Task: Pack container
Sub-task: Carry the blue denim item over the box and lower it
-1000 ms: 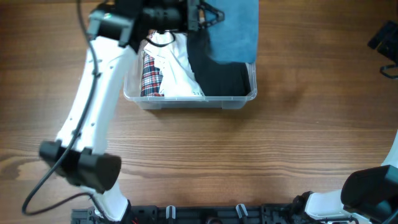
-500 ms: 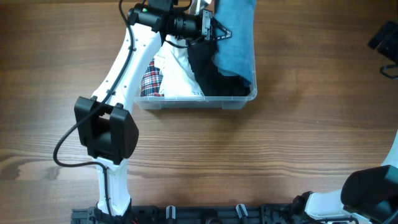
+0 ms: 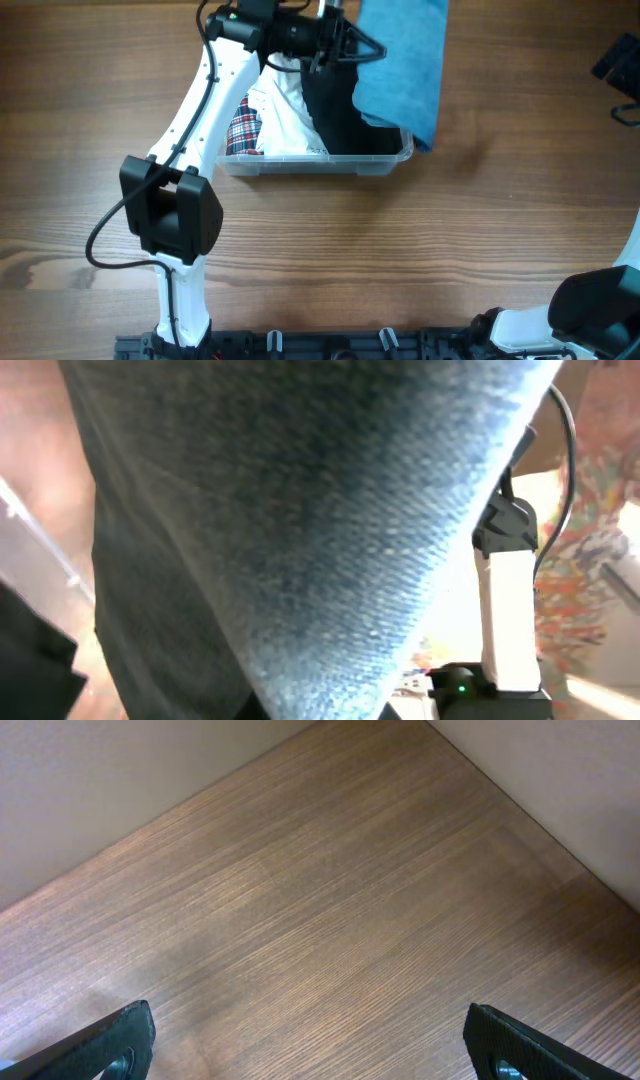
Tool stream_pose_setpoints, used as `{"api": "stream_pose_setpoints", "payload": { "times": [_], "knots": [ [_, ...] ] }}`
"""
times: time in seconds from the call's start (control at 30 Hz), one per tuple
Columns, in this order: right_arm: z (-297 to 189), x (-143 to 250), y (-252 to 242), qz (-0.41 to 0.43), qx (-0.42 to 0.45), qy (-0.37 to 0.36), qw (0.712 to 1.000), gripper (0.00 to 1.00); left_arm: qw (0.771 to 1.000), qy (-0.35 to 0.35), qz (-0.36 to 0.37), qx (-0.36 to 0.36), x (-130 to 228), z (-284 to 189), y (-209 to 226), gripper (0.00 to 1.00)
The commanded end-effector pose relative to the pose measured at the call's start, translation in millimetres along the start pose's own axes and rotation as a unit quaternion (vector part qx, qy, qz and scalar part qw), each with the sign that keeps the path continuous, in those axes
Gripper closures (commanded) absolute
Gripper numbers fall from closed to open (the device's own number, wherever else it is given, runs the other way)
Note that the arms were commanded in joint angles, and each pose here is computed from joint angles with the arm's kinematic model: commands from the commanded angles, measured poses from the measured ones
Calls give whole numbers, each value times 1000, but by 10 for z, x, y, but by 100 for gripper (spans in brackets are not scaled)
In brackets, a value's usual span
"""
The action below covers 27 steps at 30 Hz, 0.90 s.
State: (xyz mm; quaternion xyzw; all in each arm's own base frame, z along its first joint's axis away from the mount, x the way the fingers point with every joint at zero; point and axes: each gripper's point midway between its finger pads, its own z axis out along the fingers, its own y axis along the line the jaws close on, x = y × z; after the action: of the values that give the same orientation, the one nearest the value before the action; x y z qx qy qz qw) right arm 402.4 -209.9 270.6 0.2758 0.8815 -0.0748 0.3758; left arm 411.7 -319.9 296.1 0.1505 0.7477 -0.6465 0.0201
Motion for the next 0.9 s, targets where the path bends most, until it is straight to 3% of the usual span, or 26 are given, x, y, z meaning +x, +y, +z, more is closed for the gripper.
{"api": "stream_pose_setpoints", "payload": {
  "times": [0.0,0.37,0.57,0.7,0.87],
  "knots": [
    [56,46,33,-10,-8,9,1000,0,999,-1,31,-11,84,-116,-54,96],
    [56,46,33,-10,-8,9,1000,0,976,-57,31,-208,-38,-457,696,96],
    [56,46,33,-10,-8,9,1000,0,973,-46,13,-227,-53,-418,1048,96],
    [56,46,32,-10,-7,9,1000,0,956,-44,-20,-288,-27,-482,1476,96],
    [56,46,32,-10,-7,9,1000,0,942,-53,-45,-329,-17,-688,1697,96]
  ]
}}
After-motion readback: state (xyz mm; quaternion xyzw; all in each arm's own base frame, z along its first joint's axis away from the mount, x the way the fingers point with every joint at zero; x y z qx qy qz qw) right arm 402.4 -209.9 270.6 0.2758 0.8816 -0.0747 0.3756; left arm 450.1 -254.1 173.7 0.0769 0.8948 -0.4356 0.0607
